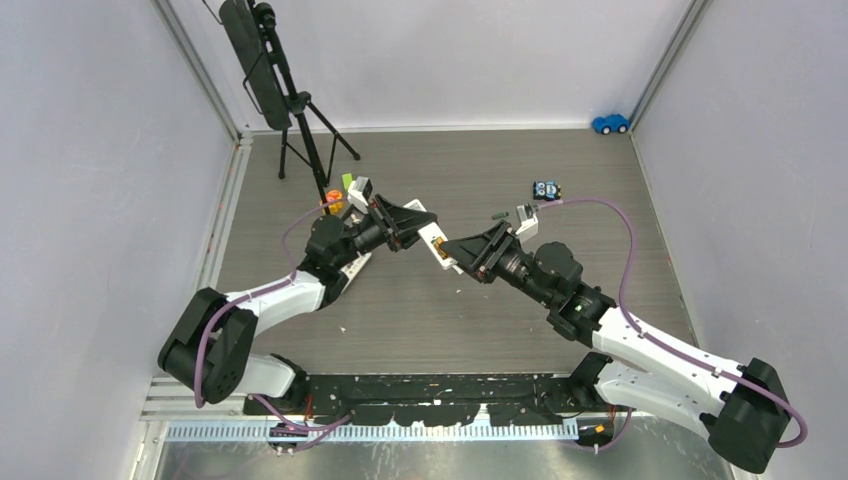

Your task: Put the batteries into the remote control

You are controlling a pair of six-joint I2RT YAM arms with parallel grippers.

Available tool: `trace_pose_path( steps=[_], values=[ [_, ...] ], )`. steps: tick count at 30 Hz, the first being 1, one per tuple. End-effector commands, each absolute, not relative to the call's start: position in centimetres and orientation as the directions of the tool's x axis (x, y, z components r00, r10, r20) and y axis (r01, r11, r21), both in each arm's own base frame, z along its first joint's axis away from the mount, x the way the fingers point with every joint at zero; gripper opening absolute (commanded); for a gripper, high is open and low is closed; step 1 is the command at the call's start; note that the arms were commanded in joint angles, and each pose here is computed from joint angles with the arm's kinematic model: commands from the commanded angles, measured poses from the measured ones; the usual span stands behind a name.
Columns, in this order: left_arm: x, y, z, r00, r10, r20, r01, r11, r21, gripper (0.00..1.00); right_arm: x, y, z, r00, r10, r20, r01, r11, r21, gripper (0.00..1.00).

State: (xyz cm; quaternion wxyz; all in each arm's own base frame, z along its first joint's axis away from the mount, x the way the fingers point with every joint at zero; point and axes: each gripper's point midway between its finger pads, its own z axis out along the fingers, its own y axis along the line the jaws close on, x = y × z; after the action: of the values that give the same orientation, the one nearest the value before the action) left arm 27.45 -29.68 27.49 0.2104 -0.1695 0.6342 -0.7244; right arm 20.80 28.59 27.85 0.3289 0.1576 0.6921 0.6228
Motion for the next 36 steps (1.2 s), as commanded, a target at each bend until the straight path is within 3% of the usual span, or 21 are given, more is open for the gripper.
trace_pose_path(
  steps=[1, 5, 9, 11, 12, 16, 18, 21, 28, 31, 36],
  values=[
    [27.2, -29.6, 29.3, -0.851, -0.517, -0.089, 0.176, -0.122, -0.977, 0.00, 20.9, 28.7, 28.7, -0.725, 0.608, -0.323, -0.244, 0.213, 0.946, 0.40],
    [27.2, -29.6, 29.4, -0.853, -0.514, -0.091, 0.176, -0.120, -0.977, 0.00, 20.7, 29.3, 27.5, -0.743, 0.542, -0.392, -0.269, 0.295, 0.917, 0.30],
    [27.2, -29.7, 29.7, -0.853, -0.512, -0.098, 0.185, -0.121, -0.975, 0.00, 21.0, 29.2, 26.5, -0.746, 0.515, -0.422, -0.251, 0.369, 0.895, 0.11],
    [27.2, -29.7, 29.7, -0.852, -0.513, -0.106, 0.190, -0.115, -0.975, 0.00, 21.2, 29.1, 26.4, -0.741, 0.519, -0.426, -0.249, 0.377, 0.892, 0.10],
    [27.2, -29.7, 29.7, -0.851, -0.513, -0.112, 0.196, -0.112, -0.974, 0.00, 21.2, 29.0, 26.4, -0.738, 0.522, -0.427, -0.246, 0.381, 0.891, 0.15],
    [27.0, -29.6, 29.4, -0.844, -0.516, -0.142, 0.213, -0.080, -0.974, 0.00, 21.2, 28.8, 27.5, -0.725, 0.549, -0.417, -0.258, 0.346, 0.902, 0.58],
    [26.8, -29.5, 29.5, -0.839, -0.517, -0.167, 0.236, -0.069, -0.969, 0.00, 20.8, 28.7, 28.5, -0.722, 0.559, -0.408, -0.278, 0.306, 0.910, 0.68],
    [26.4, -29.3, 30.1, -0.832, -0.511, -0.215, 0.281, -0.055, -0.958, 0.00, 20.4, 28.9, 30.0, -0.725, 0.572, -0.384, -0.315, 0.220, 0.923, 0.72],
    [25.0, -29.1, 31.8, -0.820, -0.477, -0.315, 0.378, -0.041, -0.925, 0.00, 19.8, 31.1, 29.6, -0.793, 0.506, -0.339, -0.324, 0.121, 0.938, 0.73],
    [24.3, -29.0, 32.6, -0.818, -0.458, -0.348, 0.409, -0.038, -0.912, 0.00, 19.7, 31.7, 29.9, -0.806, 0.487, -0.338, -0.339, 0.089, 0.936, 0.64],
    [23.9, -28.7, 33.0, -0.811, -0.445, -0.378, 0.428, -0.013, -0.903, 0.07, 19.5, 32.2, 30.4, -0.812, 0.464, -0.355, -0.364, 0.073, 0.928, 0.33]
  ],
)
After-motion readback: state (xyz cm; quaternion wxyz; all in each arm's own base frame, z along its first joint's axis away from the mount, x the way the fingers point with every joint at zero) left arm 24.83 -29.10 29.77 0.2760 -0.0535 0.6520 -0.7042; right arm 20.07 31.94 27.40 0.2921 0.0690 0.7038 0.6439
